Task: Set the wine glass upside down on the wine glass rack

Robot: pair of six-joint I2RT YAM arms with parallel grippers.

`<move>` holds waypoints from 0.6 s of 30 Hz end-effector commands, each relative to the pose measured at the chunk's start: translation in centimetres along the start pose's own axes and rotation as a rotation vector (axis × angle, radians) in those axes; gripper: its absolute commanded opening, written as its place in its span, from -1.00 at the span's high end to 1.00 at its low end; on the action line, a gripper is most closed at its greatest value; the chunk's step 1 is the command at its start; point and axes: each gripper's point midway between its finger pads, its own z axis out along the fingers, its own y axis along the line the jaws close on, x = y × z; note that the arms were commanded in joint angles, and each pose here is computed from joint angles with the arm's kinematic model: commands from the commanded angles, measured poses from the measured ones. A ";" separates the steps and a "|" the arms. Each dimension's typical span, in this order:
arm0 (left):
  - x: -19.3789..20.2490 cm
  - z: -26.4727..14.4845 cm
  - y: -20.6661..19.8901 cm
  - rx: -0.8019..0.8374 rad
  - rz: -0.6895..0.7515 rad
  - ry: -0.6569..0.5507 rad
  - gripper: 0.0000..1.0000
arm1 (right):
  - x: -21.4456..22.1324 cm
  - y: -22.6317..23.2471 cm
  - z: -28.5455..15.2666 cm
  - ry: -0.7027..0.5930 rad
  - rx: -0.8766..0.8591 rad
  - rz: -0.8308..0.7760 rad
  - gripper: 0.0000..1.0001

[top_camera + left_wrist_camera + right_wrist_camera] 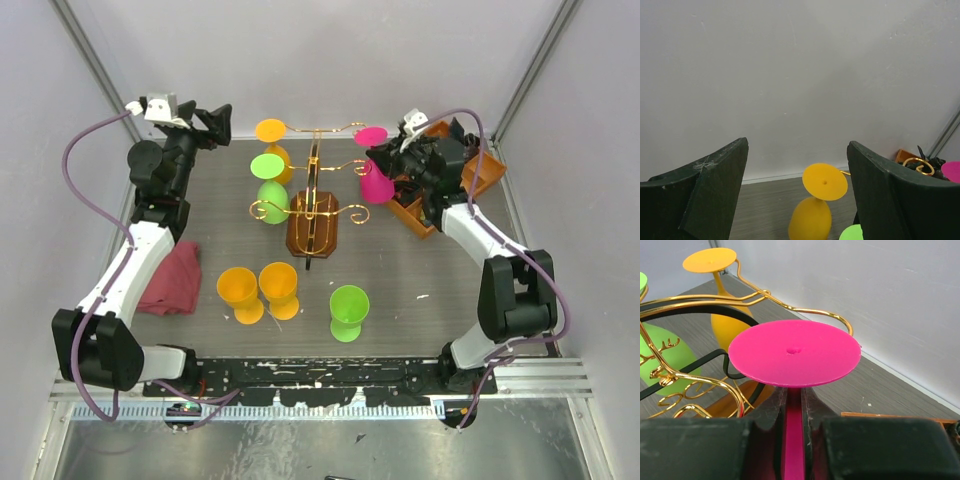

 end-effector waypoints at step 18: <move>-1.1 0.1 0.6 0.001 0.048 -0.031 -0.73 | -1.5 -0.6 2.7 -0.188 -0.054 -0.034 0.99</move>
